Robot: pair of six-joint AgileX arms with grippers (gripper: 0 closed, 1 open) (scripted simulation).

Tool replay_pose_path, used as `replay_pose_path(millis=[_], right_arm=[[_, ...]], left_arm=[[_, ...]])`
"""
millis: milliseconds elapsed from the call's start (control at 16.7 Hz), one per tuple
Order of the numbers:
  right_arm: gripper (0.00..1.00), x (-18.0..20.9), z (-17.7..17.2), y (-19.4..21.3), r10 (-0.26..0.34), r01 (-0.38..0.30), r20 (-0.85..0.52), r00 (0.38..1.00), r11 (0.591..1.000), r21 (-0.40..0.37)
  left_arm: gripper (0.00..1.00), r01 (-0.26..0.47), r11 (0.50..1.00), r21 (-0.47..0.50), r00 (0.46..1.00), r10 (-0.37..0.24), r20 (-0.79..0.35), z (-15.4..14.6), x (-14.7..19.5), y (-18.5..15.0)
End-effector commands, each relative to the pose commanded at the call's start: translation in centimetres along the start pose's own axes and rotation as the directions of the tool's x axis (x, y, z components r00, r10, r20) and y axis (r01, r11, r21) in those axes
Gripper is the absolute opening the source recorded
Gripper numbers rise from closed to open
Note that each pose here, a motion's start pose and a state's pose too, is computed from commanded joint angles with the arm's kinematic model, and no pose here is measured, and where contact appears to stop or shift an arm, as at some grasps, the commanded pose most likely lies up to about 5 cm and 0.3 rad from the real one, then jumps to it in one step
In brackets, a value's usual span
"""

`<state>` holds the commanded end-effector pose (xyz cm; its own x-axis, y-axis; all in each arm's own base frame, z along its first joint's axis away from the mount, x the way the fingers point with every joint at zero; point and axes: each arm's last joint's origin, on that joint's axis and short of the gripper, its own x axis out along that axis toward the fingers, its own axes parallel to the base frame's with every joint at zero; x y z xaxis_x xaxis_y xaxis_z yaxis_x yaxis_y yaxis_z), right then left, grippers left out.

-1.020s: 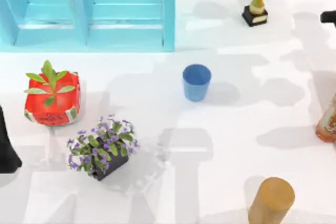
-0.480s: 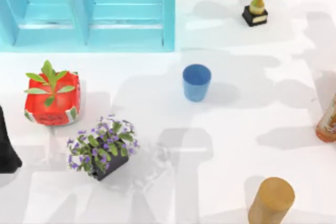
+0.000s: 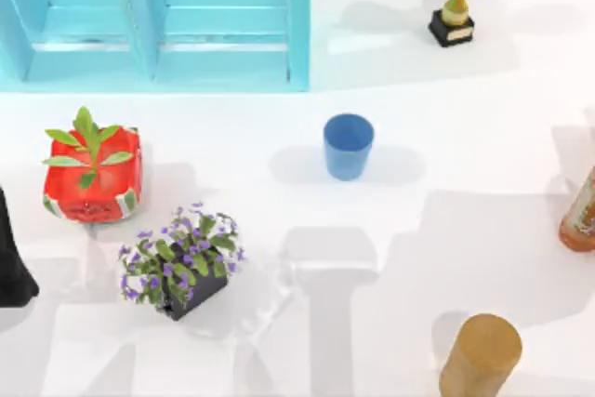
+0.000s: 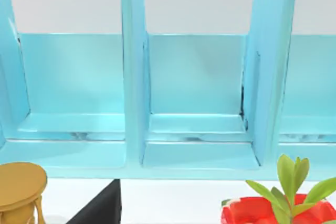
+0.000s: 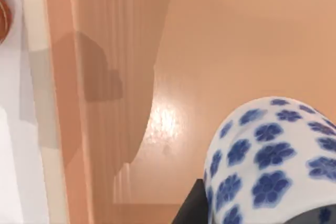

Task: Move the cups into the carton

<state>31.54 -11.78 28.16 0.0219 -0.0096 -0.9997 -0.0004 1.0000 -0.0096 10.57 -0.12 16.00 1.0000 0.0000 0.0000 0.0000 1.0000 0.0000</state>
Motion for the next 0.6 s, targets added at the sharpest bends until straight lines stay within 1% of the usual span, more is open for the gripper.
replay_pose_path(millis=[180,300,420,600], right_arm=[[0.0,-0.2,-6.0,-1.9,0.005,-0.005,-0.011,1.0,1.0,0.004],[0.0,-0.2,-8.8,-2.5,0.004,-0.004,-0.014,1.0,1.0,0.007],[0.0,-0.2,-10.1,-2.8,0.004,-0.003,-0.017,1.0,1.0,0.01],[0.0,-0.2,-10.2,-2.8,0.004,-0.003,-0.017,1.0,1.0,0.011]], left_arm=[[1.0,0.0,1.0,0.0,1.0,0.0,0.0,0.0,0.0,0.0],[1.0,0.0,1.0,0.0,1.0,0.0,0.0,0.0,0.0,0.0],[1.0,0.0,1.0,0.0,1.0,0.0,0.0,0.0,0.0,0.0],[1.0,0.0,1.0,0.0,1.0,0.0,0.0,0.0,0.0,0.0]])
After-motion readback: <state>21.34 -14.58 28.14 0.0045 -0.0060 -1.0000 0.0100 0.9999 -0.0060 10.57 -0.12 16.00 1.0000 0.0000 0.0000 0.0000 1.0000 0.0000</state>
